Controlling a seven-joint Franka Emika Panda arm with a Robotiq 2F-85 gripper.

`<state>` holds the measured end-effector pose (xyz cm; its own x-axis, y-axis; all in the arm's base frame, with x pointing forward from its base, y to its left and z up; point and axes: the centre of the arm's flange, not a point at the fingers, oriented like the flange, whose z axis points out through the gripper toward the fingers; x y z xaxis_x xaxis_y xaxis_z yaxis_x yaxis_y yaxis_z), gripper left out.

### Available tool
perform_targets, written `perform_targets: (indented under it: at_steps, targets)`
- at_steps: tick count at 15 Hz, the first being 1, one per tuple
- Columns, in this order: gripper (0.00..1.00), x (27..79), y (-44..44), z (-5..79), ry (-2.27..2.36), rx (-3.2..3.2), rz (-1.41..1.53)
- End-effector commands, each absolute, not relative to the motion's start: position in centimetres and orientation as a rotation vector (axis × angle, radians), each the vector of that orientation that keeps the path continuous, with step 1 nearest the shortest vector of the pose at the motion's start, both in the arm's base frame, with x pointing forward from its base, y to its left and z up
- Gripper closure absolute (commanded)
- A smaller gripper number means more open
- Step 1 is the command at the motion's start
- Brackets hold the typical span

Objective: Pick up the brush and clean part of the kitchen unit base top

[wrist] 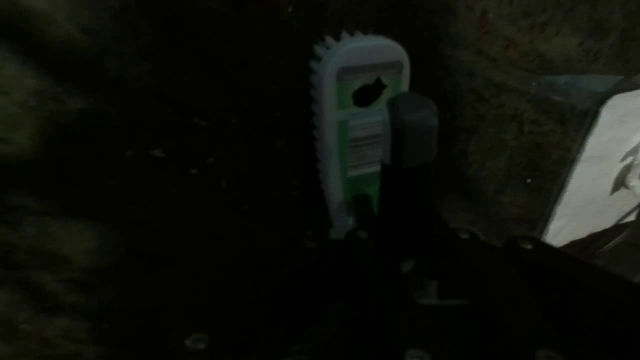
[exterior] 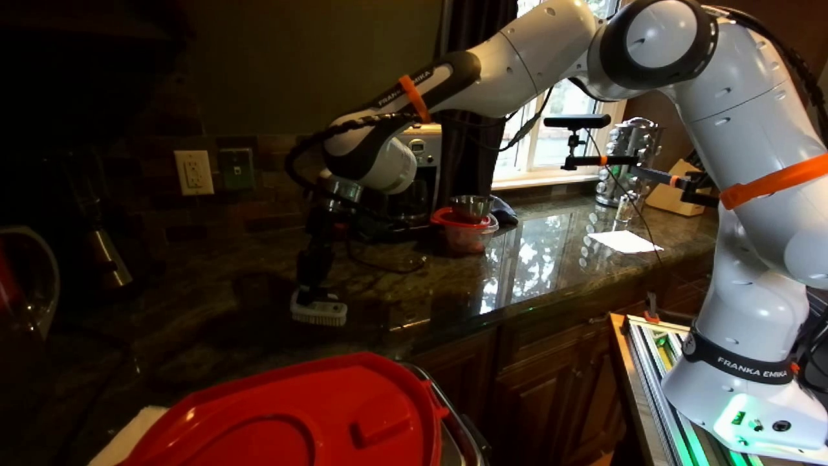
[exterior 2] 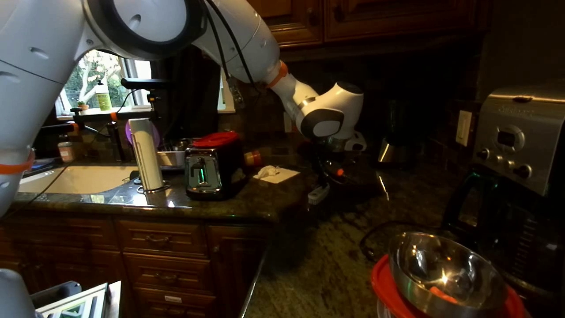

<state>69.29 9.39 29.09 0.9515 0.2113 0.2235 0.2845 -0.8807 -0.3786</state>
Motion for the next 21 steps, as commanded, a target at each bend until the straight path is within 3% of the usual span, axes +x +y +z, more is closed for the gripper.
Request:
perform_targets:
  at_steps: [1, 9, 17, 21]
  targets:
    - [0.94, 66.8, 13.6, 31.8, -0.418, -2.513, -0.201]
    - [0.94, 70.3, 20.4, 32.5, -0.195, -2.485, -0.42]
    - [0.94, 72.4, 23.2, 27.6, 0.142, -2.749, -0.267]
    - [0.94, 73.3, 19.8, 28.8, 0.337, -2.754, -0.221]
